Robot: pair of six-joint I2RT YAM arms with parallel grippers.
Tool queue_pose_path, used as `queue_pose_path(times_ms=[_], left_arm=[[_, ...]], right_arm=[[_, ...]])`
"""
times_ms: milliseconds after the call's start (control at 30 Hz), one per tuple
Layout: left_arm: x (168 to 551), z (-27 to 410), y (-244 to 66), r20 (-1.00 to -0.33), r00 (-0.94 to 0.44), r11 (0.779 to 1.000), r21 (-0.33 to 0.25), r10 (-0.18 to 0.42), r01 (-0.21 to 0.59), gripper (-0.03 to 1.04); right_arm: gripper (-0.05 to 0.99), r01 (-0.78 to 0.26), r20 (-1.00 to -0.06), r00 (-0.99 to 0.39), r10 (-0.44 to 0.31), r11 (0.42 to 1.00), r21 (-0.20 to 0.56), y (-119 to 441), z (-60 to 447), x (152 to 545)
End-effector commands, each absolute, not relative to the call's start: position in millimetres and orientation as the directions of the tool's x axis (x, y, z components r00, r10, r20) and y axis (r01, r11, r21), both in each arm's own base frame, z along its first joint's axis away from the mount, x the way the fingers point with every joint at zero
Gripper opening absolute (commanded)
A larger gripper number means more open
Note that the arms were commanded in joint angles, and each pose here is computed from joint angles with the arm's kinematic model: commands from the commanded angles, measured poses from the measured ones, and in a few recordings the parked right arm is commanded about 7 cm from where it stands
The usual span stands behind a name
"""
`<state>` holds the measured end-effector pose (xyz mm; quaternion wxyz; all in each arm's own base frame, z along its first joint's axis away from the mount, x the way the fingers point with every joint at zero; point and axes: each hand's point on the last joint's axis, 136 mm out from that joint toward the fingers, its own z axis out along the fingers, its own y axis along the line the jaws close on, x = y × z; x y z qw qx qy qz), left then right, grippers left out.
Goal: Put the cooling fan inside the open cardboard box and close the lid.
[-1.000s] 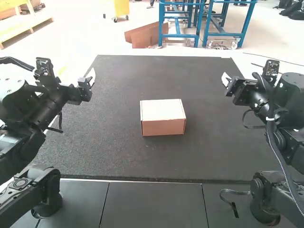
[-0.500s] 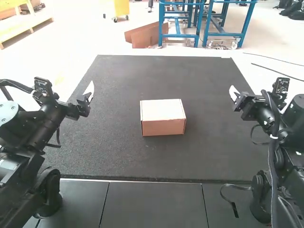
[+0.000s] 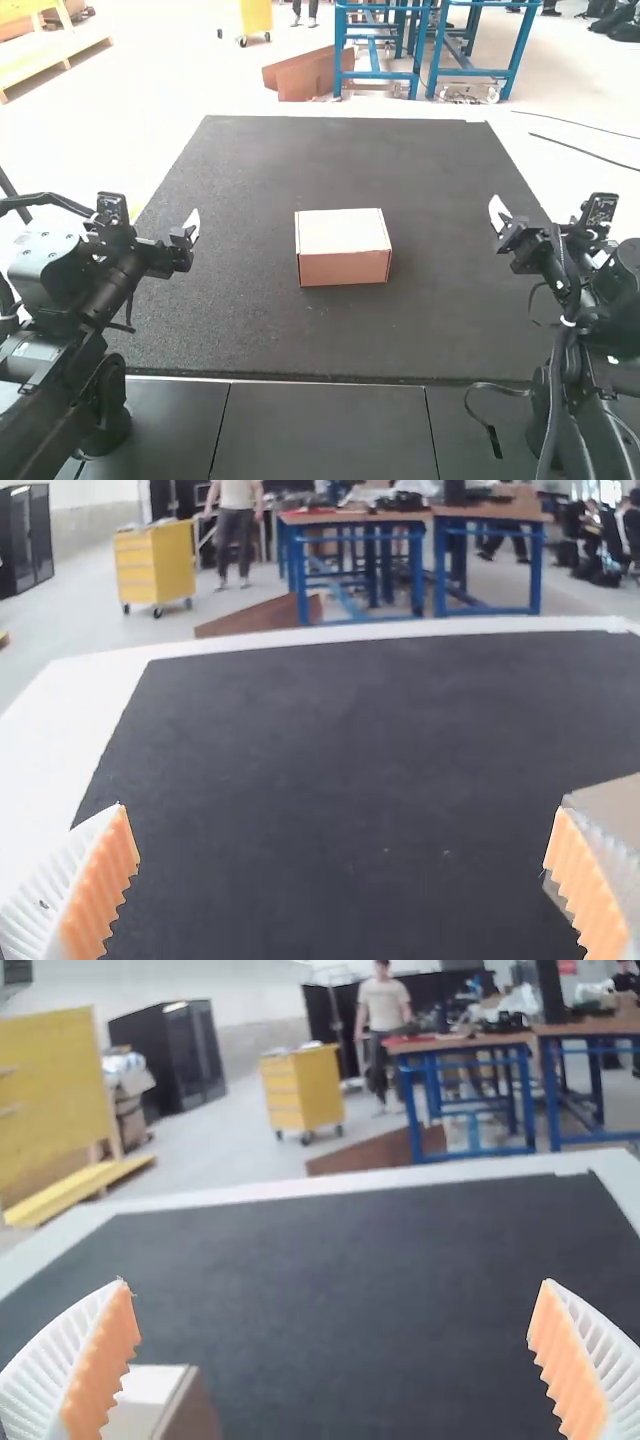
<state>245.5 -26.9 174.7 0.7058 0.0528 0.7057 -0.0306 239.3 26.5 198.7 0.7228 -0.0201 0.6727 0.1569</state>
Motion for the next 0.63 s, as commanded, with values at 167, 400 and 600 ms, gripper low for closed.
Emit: queue_pose_path(times_ms=[167, 400, 600], left_arm=[[246.1, 170.5, -19.3, -0.999, -0.010, 0.996, 0.030, 0.030, 0.085, 0.96], [246.0, 170.8, -19.7, -1.000, -0.008, 0.996, 0.030, 0.030, 0.086, 0.96], [246.1, 170.5, -19.3, -0.999, -0.010, 0.996, 0.030, 0.030, 0.085, 0.96]], right_arm=[[0.91, -0.137, -0.985, -0.071, 0.158, 0.976, 0.167, 6.0, 161.5, 242.2], [0.91, -0.009, -0.984, -0.109, 0.143, 0.989, 0.145, -21.3, 146.7, 240.8], [0.91, 0.052, -0.985, -0.102, 0.139, 0.990, 0.135, -36.4, 146.4, 239.0]])
